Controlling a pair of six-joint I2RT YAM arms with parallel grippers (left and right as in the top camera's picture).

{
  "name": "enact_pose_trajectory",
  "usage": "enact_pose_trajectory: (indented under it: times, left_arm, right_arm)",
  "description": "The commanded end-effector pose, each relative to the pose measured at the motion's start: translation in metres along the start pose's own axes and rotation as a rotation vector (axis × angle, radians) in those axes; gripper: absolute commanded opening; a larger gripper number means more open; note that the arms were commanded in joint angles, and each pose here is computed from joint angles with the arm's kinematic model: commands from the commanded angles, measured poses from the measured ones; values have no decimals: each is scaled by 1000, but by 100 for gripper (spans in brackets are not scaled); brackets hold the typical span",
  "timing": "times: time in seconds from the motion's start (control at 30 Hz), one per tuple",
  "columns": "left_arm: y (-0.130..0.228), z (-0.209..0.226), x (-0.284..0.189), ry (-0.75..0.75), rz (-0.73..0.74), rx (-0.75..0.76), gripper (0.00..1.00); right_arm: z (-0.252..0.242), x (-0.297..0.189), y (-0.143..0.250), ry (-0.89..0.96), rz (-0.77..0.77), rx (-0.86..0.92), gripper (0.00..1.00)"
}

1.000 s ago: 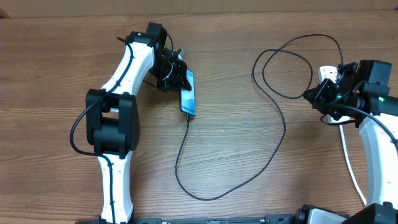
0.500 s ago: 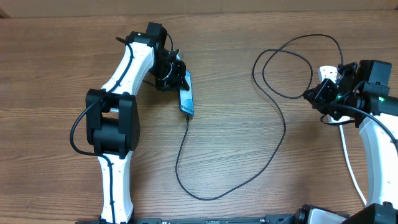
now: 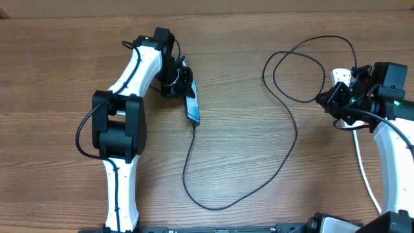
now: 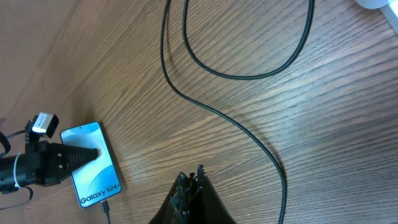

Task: Plug charger to phone and switch on socket
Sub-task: 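Lower the phone onto the table with the left gripper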

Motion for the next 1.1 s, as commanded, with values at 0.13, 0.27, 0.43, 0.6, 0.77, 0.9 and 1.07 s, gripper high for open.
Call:
enact_pose_trajectory:
  times: [0.13, 0.27, 0.43, 0.6, 0.77, 0.9, 1.07]
  left_arm:
    - [9, 15, 22, -77, 37, -47, 5]
    - [10, 18, 24, -81, 41, -50, 14]
    - [9, 23, 23, -137, 23, -51, 23]
    - [9, 30, 22, -207, 10, -55, 29]
    - [9, 38, 20, -285, -3, -59, 38]
    - [10, 43, 19, -342, -11, -61, 48]
    - [10, 45, 18, -366, -12, -61, 61]
  right_arm:
    - [3, -6, -7, 9, -28, -18, 4]
    - [3, -6, -7, 9, -27, -17, 4]
    - [2, -6, -6, 19, -25, -15, 4]
    - [1, -6, -6, 25, -23, -13, 4]
    - [1, -6, -6, 25, -24, -14, 5]
    - [1, -6, -6, 25, -24, -14, 5]
    - [1, -6, -6, 26, -24, -14, 5]
Point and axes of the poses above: each gripper's point midway between its finger pads, its own x axis out along the fingers, its own z axis along the line the jaws close on, y = z × x, the point moved 8 cm from there along -x, back along the fingers, and after that the axes turned 5 degrees about -x, right-handed, at the moved point
